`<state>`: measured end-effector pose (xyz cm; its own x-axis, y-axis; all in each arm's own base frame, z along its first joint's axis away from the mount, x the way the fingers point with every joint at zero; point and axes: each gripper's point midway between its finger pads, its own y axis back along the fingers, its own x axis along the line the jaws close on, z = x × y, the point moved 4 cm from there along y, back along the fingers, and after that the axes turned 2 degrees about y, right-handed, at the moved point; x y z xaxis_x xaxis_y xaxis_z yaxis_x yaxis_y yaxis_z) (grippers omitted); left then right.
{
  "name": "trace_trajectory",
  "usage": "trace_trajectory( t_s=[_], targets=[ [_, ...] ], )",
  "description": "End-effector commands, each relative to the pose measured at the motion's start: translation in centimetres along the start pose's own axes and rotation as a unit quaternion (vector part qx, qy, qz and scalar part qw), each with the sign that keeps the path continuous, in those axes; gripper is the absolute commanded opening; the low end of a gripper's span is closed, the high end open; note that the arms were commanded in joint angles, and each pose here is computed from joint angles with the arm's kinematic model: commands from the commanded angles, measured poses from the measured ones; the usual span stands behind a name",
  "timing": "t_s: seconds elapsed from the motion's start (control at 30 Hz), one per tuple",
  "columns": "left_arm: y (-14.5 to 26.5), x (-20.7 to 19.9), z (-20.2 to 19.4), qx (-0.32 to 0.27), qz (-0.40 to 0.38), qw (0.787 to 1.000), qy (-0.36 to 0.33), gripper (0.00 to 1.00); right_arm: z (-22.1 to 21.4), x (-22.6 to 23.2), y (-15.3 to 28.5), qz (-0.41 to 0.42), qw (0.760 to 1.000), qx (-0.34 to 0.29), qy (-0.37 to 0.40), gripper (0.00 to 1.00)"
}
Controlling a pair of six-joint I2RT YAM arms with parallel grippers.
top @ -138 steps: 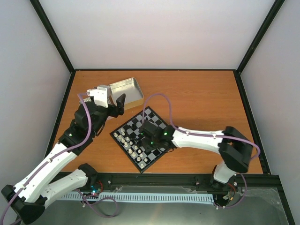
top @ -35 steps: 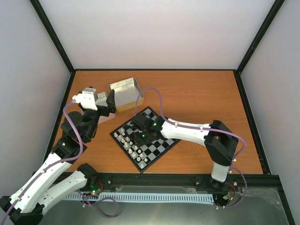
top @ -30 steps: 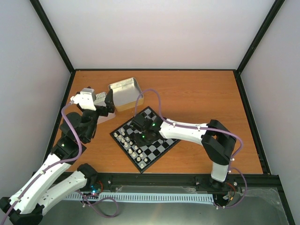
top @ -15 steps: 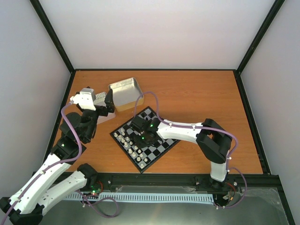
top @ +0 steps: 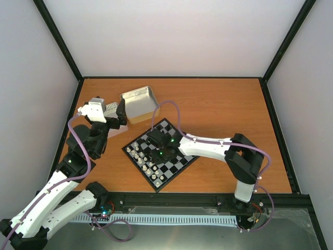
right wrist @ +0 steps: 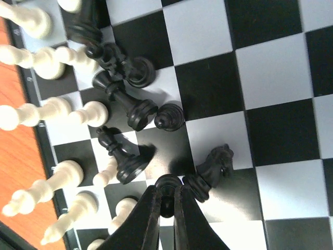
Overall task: Set up the chess pieces on the board
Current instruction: Pick up the chess piece from the chessboard, then place the chess piece on the chessboard.
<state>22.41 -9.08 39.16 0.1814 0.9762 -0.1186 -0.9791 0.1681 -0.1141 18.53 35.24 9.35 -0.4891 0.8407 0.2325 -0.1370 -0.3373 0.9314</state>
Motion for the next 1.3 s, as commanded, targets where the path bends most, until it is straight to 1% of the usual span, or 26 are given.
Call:
trace_trajectory(
  t_s=[0.0,0.13,0.27,0.5,0.63,0.87,1.0,1.13,1.27],
  targets=[
    [0.3,-0.2,0.9,-0.020,-0.007,1.000,0.012,1.00,1.5,0.6,3.8,0.020,0.997,-0.075,-0.013,0.04],
    [0.2,-0.2,0.9,-0.019,-0.009,1.000,0.013,1.00,1.9,-0.3,5.7,0.018,0.993,-0.114,-0.035,0.04],
    [0.1,-0.4,0.7,-0.017,-0.011,1.000,0.013,1.00,1.9,-3.0,6.8,-0.006,0.988,-0.134,-0.074,0.04],
    [-0.2,-0.5,0.4,-0.012,-0.013,1.000,0.013,1.00,1.2,-8.7,7.1,-0.045,0.982,-0.126,-0.136,0.04],
    [-0.2,-0.4,0.4,-0.010,-0.009,1.000,0.010,1.00,1.2,-10.6,6.8,-0.062,0.979,-0.119,-0.151,0.05],
    [-0.3,-0.5,0.3,-0.009,-0.010,1.000,0.004,1.00,1.7,-11.2,5.1,-0.074,0.981,-0.097,-0.150,0.05],
    [-0.3,-0.5,0.2,-0.007,-0.010,1.000,0.001,1.00,2.1,-10.6,4.0,-0.057,0.984,-0.087,-0.143,0.04],
    [-0.3,-0.5,0.3,-0.007,-0.009,1.000,0.000,1.00,3.1,-10.4,3.6,-0.059,0.985,-0.089,-0.139,0.04],
    [-0.4,-0.5,0.2,-0.006,-0.009,1.000,-0.001,1.00,3.8,-10.8,3.1,-0.082,0.983,-0.092,-0.136,0.05]
  ],
)
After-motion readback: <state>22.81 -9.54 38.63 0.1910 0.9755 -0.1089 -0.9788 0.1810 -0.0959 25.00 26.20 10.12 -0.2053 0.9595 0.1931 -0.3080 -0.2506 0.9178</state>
